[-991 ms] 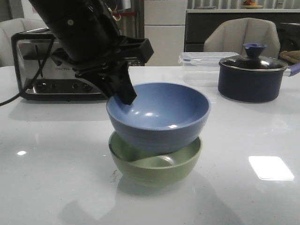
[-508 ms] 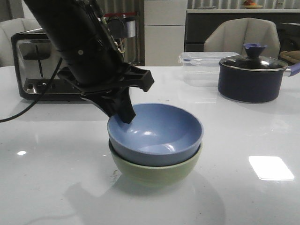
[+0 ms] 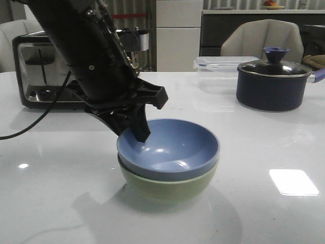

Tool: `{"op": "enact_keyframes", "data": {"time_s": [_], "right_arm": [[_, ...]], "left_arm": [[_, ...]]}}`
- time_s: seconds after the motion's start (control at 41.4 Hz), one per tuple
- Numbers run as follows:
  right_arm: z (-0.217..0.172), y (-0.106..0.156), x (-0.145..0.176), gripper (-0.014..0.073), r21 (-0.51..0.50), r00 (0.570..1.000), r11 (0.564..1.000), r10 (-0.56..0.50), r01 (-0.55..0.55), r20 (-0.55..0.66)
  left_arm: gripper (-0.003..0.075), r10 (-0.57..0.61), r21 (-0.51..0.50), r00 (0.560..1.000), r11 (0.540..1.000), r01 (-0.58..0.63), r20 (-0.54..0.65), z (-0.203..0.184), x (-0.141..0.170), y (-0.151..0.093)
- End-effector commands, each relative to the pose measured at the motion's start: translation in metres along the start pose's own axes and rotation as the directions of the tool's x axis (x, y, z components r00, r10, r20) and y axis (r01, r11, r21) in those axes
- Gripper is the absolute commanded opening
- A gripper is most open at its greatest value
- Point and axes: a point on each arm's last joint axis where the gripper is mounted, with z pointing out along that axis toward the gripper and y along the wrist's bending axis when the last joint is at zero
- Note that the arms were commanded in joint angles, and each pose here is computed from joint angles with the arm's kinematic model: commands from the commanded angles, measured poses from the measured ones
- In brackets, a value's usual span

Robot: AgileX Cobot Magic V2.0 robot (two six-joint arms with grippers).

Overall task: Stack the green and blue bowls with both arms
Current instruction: 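Open the left gripper and withdraw it from the stacked bowls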

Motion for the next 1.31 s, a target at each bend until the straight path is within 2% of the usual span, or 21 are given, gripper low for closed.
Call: {"op": "enact_keyframes", "data": {"time_s": [0.0, 0.145, 0.387, 0.604, 0.967, 1.112, 1.281], "right_arm": [[-0.007, -0.001, -0.013, 0.0507, 0.012, 0.996, 1.0, -0.014, 0.013, 0.091], [-0.007, -0.001, -0.013, 0.0507, 0.012, 0.996, 1.0, -0.014, 0.013, 0.091], [-0.007, -0.001, -0.013, 0.0507, 0.012, 0.996, 1.0, -0.014, 0.013, 0.091], [-0.007, -0.001, -0.013, 0.0507, 0.012, 0.996, 1.0, -0.014, 0.013, 0.091], [-0.007, -0.001, -0.013, 0.0507, 0.012, 0.996, 1.0, -0.014, 0.013, 0.091], [-0.007, -0.001, -0.013, 0.0507, 0.013, 0.995, 1.0, -0.014, 0.013, 0.095], [-0.007, -0.001, -0.015, 0.0507, 0.018, 0.992, 1.0, -0.014, 0.012, 0.123]], "left_arm": [[0.0445, 0.0, 0.013, 0.992, 1.0, -0.002, 0.125, -0.027, -0.016, -0.008], [0.0458, 0.008, 0.018, 0.985, 1.0, -0.011, 0.175, -0.052, -0.018, -0.011], [0.0457, 0.091, -0.031, 0.953, 0.996, -0.086, 0.288, -0.128, -0.011, -0.016], [0.0457, 0.141, -0.08, 0.919, 0.99, -0.12, 0.367, -0.177, 0.028, -0.016], [0.0457, 0.147, -0.087, 0.891, 0.989, -0.121, 0.431, -0.2, 0.124, -0.012], [0.0457, 0.169, -0.113, 0.878, 0.985, -0.132, 0.448, -0.199, 0.145, -0.008], [0.0457, 0.214, -0.162, 0.868, 0.974, -0.157, 0.447, -0.2, 0.153, -0.005]]}}
